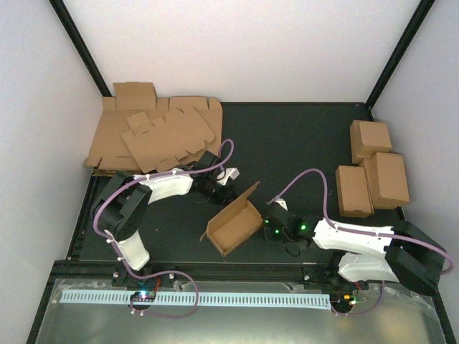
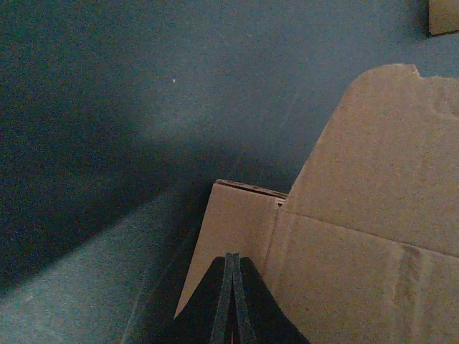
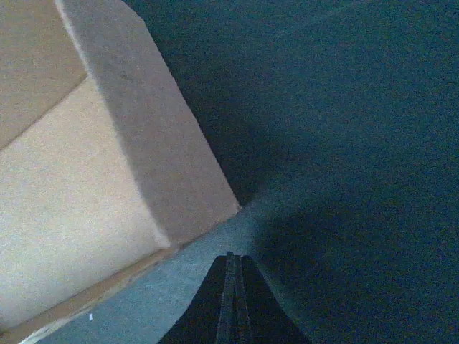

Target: Fold the paper box

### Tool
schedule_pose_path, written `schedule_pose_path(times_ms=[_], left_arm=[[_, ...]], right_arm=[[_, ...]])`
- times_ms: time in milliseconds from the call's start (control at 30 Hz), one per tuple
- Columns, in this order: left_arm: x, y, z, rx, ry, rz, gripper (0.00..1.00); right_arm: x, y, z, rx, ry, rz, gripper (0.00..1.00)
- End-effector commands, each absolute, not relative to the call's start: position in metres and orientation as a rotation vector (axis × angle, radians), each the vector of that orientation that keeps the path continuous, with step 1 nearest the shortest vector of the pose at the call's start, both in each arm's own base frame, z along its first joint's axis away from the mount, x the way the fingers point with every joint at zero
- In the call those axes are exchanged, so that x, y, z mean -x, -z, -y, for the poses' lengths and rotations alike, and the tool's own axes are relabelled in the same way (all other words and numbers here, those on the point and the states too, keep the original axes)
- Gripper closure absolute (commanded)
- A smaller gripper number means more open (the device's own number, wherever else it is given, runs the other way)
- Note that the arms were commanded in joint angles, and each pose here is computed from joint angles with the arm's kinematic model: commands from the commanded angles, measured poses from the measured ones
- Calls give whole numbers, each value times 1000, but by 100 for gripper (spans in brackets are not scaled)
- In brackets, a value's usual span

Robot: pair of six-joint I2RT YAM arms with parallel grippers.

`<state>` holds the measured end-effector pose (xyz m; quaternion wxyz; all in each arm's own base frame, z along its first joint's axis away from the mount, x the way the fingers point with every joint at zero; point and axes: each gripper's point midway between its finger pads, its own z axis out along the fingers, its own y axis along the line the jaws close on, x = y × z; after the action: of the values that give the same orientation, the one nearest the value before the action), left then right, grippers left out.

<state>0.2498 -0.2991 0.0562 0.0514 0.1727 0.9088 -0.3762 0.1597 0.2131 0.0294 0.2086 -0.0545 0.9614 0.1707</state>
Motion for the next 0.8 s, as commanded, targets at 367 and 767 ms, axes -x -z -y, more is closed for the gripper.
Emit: schedule_pose_path(times_ms=[367, 767], left_arm=[[-228, -78, 329, -656, 1246, -2718, 99], [-211, -71, 341, -817, 1233, -2733, 98]], right_arm=[[-188, -39, -240, 148, -513, -2616, 98], [-193, -43, -252, 321, -477, -2598, 98]])
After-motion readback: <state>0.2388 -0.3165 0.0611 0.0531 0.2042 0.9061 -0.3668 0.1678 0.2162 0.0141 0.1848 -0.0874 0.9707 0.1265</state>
